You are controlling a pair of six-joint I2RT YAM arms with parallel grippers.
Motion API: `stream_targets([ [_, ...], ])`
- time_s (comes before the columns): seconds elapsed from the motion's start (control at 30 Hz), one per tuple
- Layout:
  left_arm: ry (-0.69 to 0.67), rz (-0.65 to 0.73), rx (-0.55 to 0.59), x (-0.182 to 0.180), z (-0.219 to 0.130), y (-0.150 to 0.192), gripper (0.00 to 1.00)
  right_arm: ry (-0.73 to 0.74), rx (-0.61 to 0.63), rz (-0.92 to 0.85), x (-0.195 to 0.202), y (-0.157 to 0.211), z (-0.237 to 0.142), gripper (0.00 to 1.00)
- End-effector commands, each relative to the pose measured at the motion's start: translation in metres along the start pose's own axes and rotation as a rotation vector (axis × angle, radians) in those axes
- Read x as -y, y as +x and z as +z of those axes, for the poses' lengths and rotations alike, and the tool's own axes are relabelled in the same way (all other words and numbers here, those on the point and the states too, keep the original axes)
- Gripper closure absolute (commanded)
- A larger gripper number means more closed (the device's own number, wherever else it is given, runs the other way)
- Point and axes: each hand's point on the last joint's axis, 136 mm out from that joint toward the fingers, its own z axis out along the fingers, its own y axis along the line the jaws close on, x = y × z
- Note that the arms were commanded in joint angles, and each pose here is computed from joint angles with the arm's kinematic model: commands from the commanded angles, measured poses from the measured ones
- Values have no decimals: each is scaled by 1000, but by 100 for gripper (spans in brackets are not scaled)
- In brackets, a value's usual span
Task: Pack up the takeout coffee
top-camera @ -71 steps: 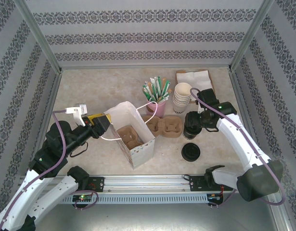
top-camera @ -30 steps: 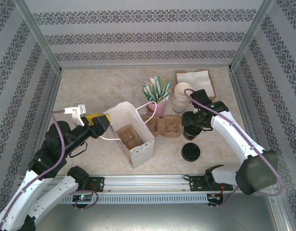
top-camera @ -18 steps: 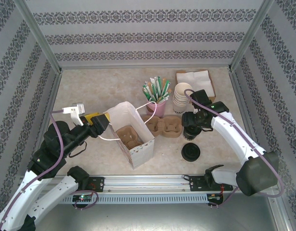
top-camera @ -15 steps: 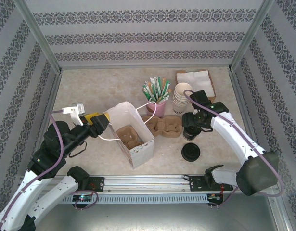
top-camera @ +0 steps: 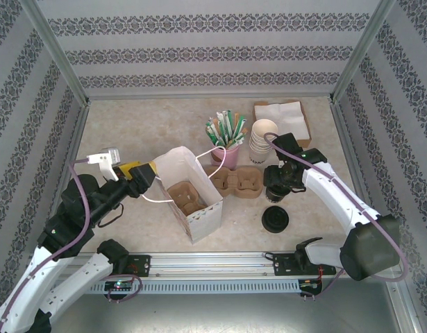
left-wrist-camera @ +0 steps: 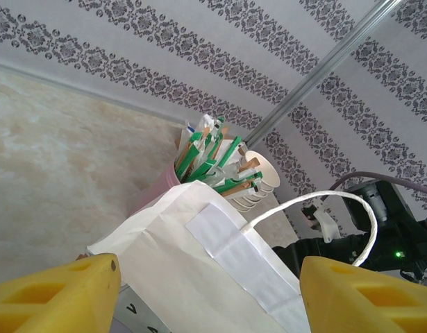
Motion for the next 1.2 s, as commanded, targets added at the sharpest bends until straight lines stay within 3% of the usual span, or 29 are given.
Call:
stream_targets([
  [0.0, -9, 42, 29, 5, -9, -12, 30, 25, -36, 9, 4, 12, 8, 29],
  [0.43, -160, 81, 81, -18, -20, -26, 26, -23, 100, -6, -1, -10, -62, 35],
  [0.7, -363, 126, 78, -43, -17, -39, 25, -42, 239, -116, -22, -26, -144, 35],
  [0.93, -381, 133, 140, -39, -14, -57, 24, -114, 433, -203, -50, -36, -224, 36],
  [1.17, -395, 140, 138, -37, -5, -63, 24, -179, 570, -282, -70, -35, -275, 37],
])
